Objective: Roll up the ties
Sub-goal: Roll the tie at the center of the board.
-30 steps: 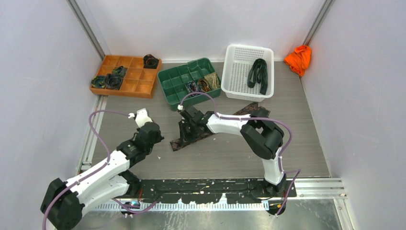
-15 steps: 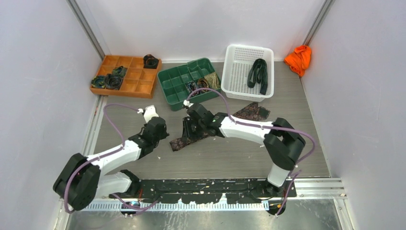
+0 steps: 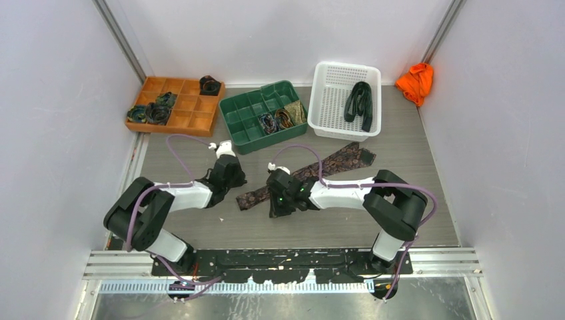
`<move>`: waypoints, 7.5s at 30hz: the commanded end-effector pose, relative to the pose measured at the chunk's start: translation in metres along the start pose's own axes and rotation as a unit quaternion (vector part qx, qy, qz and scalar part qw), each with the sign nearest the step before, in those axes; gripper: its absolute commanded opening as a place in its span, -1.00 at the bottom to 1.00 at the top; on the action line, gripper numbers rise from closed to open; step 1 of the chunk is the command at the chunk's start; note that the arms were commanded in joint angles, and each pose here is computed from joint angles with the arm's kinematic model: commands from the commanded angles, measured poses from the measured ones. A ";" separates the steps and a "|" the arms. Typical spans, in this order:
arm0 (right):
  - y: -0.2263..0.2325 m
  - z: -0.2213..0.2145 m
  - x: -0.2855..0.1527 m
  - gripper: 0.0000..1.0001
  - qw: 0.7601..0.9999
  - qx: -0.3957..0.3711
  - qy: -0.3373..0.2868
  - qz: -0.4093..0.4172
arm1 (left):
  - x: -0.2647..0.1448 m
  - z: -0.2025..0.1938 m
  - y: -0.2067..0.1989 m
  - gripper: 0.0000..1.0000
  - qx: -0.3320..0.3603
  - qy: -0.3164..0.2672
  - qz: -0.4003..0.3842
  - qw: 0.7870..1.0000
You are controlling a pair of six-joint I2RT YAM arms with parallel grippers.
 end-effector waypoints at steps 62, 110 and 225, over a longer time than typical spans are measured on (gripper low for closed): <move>-0.051 -0.005 -0.083 -0.98 0.983 0.016 -0.120 -0.138 | -0.051 -0.027 -0.083 -1.00 0.058 0.024 -0.062 0.996; 0.050 0.017 0.005 0.22 0.939 -0.125 -0.058 -0.314 | -0.237 0.049 0.077 -1.00 -0.154 -0.230 0.030 0.960; 0.072 0.017 -0.020 0.17 0.926 -0.185 -0.086 -0.317 | -0.242 0.055 0.081 -1.00 -0.182 -0.247 0.051 0.950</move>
Point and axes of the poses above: each gripper's point midway between its finger pads, its own x axis out along the fingers, its own y axis along the line the jaws close on, z = x × y, the point moved 9 cm from there along -x, back along the fingers, and after that the axes turned 2 degrees about -x, right-handed, at the moved point
